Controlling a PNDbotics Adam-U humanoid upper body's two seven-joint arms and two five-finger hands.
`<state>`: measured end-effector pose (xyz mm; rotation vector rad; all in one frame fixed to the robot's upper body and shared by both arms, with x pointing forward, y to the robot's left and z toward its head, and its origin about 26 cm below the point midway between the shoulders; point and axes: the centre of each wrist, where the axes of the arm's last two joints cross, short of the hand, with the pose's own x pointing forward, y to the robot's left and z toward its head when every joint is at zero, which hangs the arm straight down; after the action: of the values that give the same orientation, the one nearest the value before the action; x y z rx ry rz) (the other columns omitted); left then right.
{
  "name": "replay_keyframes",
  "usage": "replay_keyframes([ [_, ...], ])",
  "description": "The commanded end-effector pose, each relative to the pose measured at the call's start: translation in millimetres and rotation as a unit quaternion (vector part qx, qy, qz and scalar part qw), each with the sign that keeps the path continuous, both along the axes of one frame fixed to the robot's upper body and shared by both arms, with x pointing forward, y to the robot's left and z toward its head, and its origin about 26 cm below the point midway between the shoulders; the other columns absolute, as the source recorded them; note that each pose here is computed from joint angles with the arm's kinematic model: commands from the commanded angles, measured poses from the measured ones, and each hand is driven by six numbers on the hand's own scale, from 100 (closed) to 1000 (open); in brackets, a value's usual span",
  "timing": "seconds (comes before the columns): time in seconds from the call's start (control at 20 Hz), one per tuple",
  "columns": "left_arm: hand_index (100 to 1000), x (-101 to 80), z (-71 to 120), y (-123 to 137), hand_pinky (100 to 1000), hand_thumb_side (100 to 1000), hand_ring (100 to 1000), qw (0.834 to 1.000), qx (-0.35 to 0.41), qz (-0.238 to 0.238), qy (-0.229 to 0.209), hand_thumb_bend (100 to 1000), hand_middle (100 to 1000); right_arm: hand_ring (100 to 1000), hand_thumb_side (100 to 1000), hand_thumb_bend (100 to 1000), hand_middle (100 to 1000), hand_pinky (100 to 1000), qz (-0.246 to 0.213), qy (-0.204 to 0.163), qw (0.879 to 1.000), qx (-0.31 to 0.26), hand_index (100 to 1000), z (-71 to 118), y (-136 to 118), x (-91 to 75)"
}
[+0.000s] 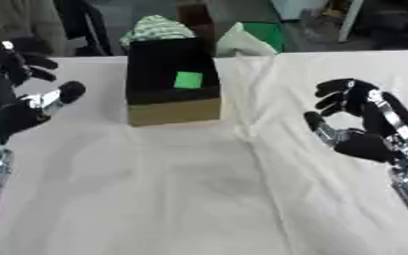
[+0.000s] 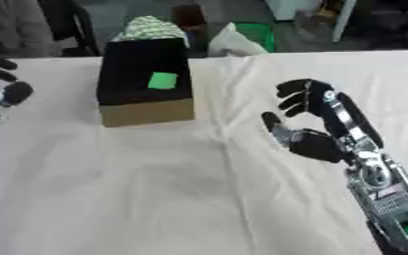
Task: Pick up objects on the table and place them in the box.
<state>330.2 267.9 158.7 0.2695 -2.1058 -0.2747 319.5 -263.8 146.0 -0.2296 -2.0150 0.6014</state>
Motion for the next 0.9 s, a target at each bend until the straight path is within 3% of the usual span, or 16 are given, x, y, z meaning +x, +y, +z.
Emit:
replay_keyframes([
  [0.05,689,-5.0,-1.1,3,554,435,598,1.0,-0.006,0.009,-0.008,913,613,634,252,322,642,595,-0.004,-0.017,1.0,0.005,750,9.7,-2,1.4],
  [0.4,688,-10.7,-25.0,5,551,453,597,0.999,-0.019,0.018,0.019,908,612,630,263,313,636,591,-0.012,-0.016,1.0,0.014,752,7.4,-2,1.8],
  [0.9,686,-11.2,-35.1,3,548,460,592,0.999,-0.026,0.018,0.03,907,608,628,272,307,634,590,-0.017,-0.014,1.0,0.022,748,5.1,-2,1.7],
])
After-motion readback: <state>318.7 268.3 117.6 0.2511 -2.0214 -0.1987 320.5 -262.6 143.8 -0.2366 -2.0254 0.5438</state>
